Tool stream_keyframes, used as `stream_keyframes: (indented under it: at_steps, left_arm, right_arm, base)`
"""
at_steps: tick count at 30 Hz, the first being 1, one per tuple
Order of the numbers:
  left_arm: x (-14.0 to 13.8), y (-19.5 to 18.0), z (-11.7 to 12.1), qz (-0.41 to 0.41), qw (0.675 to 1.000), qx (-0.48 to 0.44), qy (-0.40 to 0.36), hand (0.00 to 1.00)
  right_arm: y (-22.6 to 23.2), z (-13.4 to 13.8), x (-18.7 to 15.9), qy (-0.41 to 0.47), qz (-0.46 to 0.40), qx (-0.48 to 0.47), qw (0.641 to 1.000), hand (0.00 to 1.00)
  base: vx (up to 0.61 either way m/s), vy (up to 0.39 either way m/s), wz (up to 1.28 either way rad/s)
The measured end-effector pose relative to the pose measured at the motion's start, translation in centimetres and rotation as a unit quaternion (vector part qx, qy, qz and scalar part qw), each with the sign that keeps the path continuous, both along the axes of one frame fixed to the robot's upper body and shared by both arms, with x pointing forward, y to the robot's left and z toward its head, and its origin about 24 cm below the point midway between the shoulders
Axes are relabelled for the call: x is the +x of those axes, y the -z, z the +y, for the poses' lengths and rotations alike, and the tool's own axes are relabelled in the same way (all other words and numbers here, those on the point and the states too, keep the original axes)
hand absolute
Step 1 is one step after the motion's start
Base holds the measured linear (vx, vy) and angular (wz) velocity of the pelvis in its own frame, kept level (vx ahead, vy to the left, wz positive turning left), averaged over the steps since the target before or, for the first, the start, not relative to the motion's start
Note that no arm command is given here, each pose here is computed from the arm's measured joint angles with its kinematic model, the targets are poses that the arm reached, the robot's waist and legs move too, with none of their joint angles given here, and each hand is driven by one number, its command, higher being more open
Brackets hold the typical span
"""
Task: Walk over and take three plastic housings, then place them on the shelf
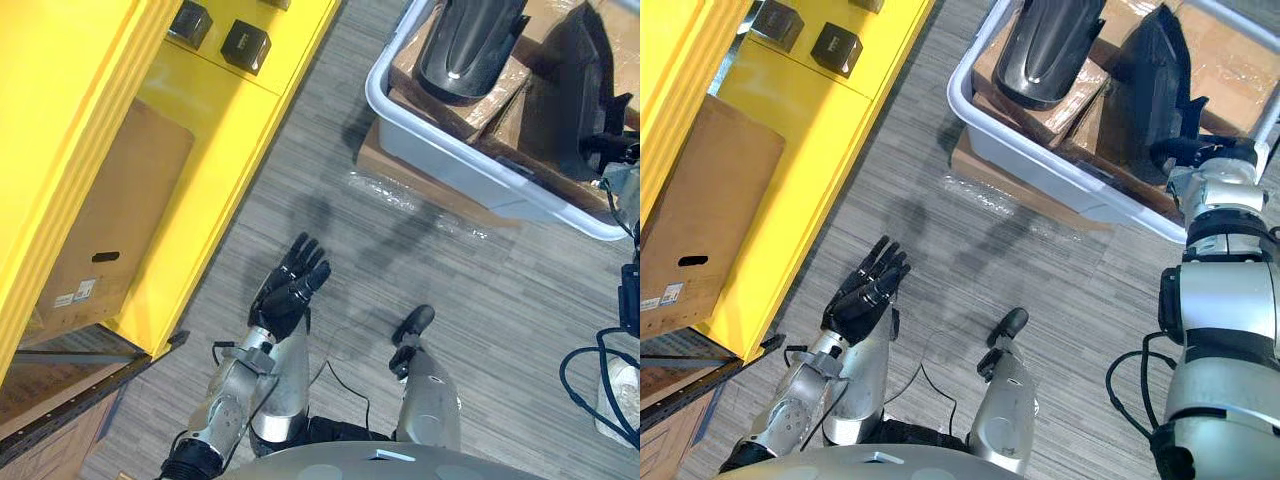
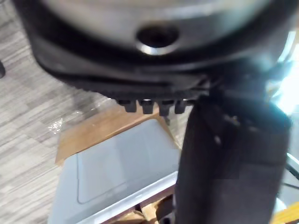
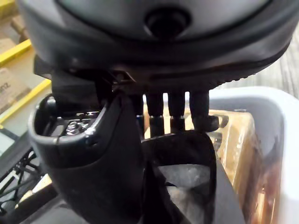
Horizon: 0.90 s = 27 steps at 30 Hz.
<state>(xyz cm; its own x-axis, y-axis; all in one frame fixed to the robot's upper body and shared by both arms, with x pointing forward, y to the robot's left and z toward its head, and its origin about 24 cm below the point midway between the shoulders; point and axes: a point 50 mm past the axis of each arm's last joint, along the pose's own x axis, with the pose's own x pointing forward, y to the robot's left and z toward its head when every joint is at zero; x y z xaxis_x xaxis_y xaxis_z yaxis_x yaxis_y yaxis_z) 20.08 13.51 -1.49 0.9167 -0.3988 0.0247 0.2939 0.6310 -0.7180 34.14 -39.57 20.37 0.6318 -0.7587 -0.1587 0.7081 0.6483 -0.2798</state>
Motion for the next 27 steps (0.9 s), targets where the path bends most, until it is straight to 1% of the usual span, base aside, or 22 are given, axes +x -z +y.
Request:
stream_keyframes:
  at_steps: [1,3,6,8,10,14,15,17,19,20,22,24,26,27]
  left_arm:
    - [0.0,0.0,0.0,0.0,1.0,0.0,0.0,1.0]
    - [-0.1,-1.3,0.6,-0.029,1.0,0.009,-0.001,1.0]
    - [0.6,-3.4,0.4,-0.083,0.996,0.024,0.023,1.0]
    - [0.8,-4.7,0.0,-0.111,0.992,0.037,0.05,1.0]
    - [1.3,-5.4,-0.4,-0.116,0.99,0.04,0.073,1.0]
    - [2.7,-6.0,-2.2,-0.089,0.983,0.055,0.151,1.0]
    - [2.9,-6.1,-2.5,-0.085,0.981,0.056,0.162,1.0]
    - [3.1,-6.1,-3.3,-0.069,0.978,0.057,0.188,1.0]
    - [3.4,-5.4,-4.8,-0.028,0.974,0.048,0.22,1.0]
    - [3.6,-4.8,-5.6,0.012,0.973,0.03,0.23,1.0]
    - [3.5,-3.5,-6.5,0.079,0.969,0.001,0.232,1.0]
    - [3.6,-2.7,-6.8,0.13,0.966,-0.03,0.222,1.0]
    - [4.0,-2.2,-6.8,0.164,0.962,-0.067,0.208,1.0]
    - [4.0,-2.1,-6.8,0.168,0.961,-0.075,0.207,1.0]
  right_arm:
    - [0.0,0.0,0.0,0.0,0.0,0.0,1.0,0.0]
    - [0.4,0.0,0.0,-0.008,-0.014,-0.01,1.0,0.0]
    - [-1.6,0.8,0.4,-0.016,-0.05,-0.073,0.996,0.0]
    - [-2.1,2.4,0.6,-0.033,-0.078,-0.152,0.985,0.0]
    - [-1.8,4.3,0.9,-0.054,-0.107,-0.189,0.975,0.0]
    - [-0.5,8.2,1.2,-0.107,-0.131,-0.276,0.946,0.0]
    - [-0.4,8.5,1.1,-0.113,-0.133,-0.289,0.941,0.0]
    - [-0.3,9.7,1.3,-0.13,-0.139,-0.319,0.929,0.0]
    - [0.2,10.4,1.2,-0.149,-0.137,-0.36,0.911,0.0]
    - [0.4,10.8,1.1,-0.159,-0.136,-0.377,0.902,0.0]
    - [0.8,11.9,0.9,-0.177,-0.141,-0.405,0.886,0.0]
    - [0.9,13.2,0.6,-0.201,-0.158,-0.436,0.863,0.0]
    - [1.1,14.3,0.1,-0.231,-0.172,-0.474,0.832,0.0]
    - [1.3,14.5,0.0,-0.236,-0.17,-0.482,0.827,0.0]
  base:
    - [-0.01,-0.062,-0.17]
    - [0.0,-0.081,-0.09]
    - [0.0,-0.061,-0.05]
    - [0.04,-0.031,-0.12]
    - [0.12,-0.022,-0.2]
    - [0.16,-0.026,-0.09]
    - [0.13,-0.027,0.0]
    - [0.07,-0.019,0.01]
    - [0.06,-0.02,-0.08]
    - [0.02,-0.021,-0.1]
    - [-0.01,-0.018,-0.07]
    - [-0.05,-0.018,-0.09]
    - [-0.1,-0.017,-0.12]
    - [-0.08,-0.009,-0.1]
